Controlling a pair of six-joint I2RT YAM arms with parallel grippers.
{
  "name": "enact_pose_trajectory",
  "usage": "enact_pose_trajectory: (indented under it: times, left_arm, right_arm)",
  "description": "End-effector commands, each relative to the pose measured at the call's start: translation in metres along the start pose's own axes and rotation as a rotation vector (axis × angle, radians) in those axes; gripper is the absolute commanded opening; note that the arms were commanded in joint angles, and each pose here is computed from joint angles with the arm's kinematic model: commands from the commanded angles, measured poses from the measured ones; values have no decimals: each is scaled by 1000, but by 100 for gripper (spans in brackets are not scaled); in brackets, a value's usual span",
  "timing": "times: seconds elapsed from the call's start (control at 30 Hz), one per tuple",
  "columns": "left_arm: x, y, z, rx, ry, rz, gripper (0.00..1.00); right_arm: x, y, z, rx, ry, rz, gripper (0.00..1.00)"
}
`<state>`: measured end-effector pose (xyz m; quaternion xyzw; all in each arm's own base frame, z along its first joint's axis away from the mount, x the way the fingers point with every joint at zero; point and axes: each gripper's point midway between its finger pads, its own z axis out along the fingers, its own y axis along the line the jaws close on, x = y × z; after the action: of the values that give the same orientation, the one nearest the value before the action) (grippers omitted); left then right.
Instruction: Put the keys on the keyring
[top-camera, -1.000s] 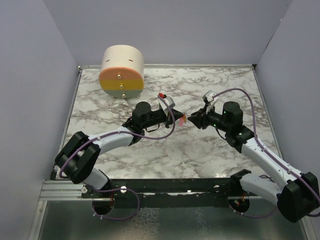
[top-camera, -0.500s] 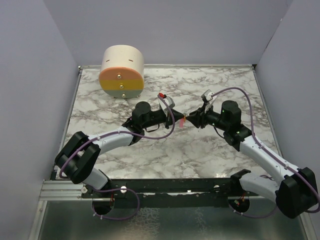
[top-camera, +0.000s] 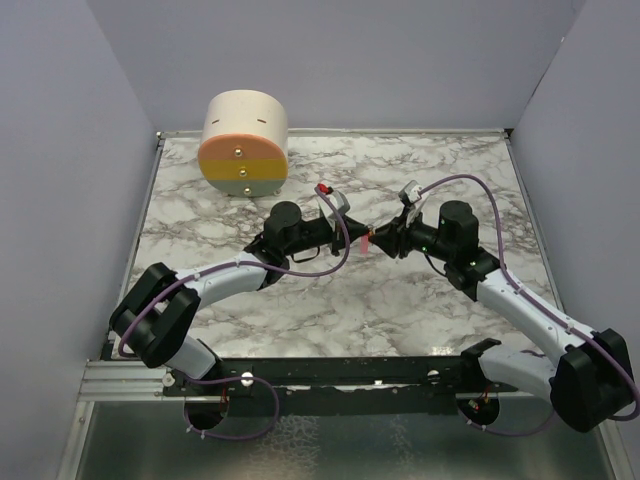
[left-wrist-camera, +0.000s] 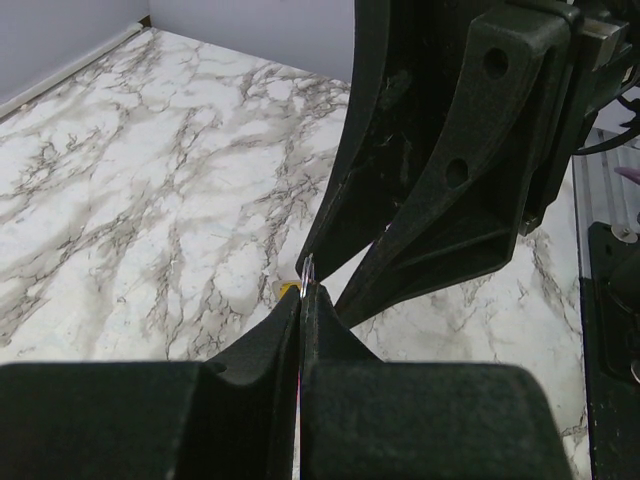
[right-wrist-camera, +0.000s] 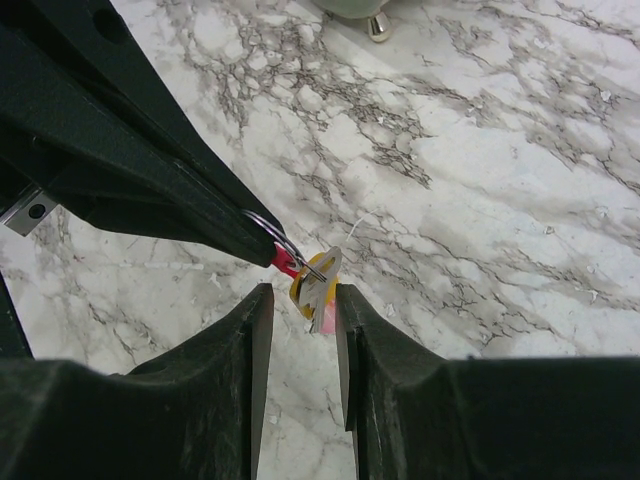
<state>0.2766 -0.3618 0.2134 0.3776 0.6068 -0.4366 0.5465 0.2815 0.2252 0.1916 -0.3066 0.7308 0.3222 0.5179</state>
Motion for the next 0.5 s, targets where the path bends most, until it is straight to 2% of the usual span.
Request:
enact_pose_trajectory:
  times: [0.0, 0.27, 0.37, 0.47]
  left_arm:
    - [-34, -10, 1, 45, -73, 32, 0]
    - [-36, -15, -1, 60, -77, 30, 0]
    - [-35, -16, -3, 61, -75, 27, 0]
    - [-38, -17, -4, 61, -82, 28, 0]
  right_arm:
    - [-14, 5, 3, -22, -46, -18, 32]
    - [-18, -3, 3, 23, -64, -16, 29]
    - [-18, -5, 3, 33, -63, -13, 22]
    - [-17, -6, 4, 40, -62, -11, 11]
